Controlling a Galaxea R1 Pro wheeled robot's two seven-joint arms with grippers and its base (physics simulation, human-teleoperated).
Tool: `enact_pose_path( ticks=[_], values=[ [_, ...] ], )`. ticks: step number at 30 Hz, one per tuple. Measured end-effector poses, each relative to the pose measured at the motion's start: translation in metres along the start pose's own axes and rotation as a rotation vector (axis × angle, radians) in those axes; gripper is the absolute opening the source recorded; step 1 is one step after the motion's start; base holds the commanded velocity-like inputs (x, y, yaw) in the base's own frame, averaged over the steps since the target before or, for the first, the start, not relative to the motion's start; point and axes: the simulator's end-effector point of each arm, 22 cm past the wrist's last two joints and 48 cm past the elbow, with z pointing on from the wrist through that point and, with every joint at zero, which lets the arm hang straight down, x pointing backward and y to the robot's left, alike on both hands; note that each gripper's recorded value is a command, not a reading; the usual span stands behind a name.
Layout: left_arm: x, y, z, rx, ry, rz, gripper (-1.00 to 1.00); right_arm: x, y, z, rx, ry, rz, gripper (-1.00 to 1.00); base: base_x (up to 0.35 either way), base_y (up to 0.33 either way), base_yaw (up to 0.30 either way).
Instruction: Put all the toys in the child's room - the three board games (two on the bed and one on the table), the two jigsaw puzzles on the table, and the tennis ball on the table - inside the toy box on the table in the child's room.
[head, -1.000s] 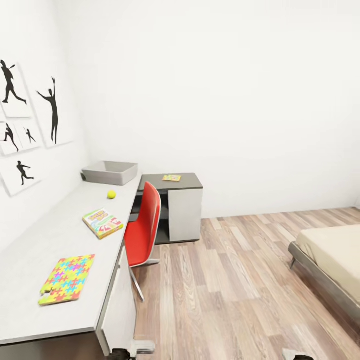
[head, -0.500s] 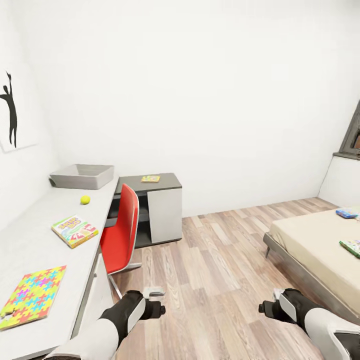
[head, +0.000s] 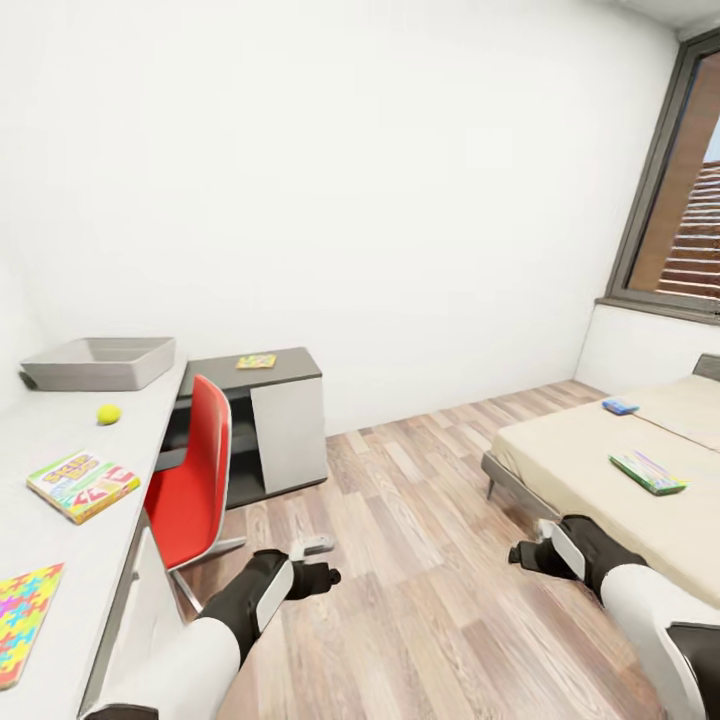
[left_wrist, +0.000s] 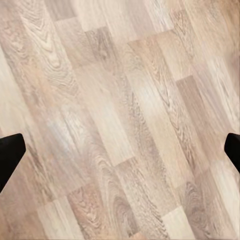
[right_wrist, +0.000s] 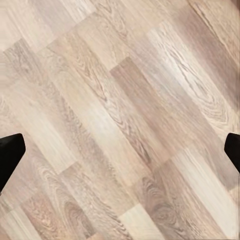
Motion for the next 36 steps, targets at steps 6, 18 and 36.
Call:
enact_pose_path(
  ticks=[6, 18, 36],
  values=[
    [0.004, -0.015, 0.0, 0.04, -0.004, -0.01, 1.0, -0.026, -0.002, -0.016, 0.001, -0.036, -0.012, 1.0, 0.0, 0.0, -0.285],
    [0.02, -0.041, 0.002, 0.128, -0.042, -0.096, 1.0, -0.041, -0.002, -0.033, 0.0, -0.06, -0.031, 1.0, 0.0, 0.0, -0.285],
    [0.024, -0.047, 0.001, 0.165, -0.06, -0.142, 1.0, -0.043, 0.008, -0.037, -0.038, -0.064, -0.045, 1.0, 0.0, 0.0, -0.286]
  ],
)
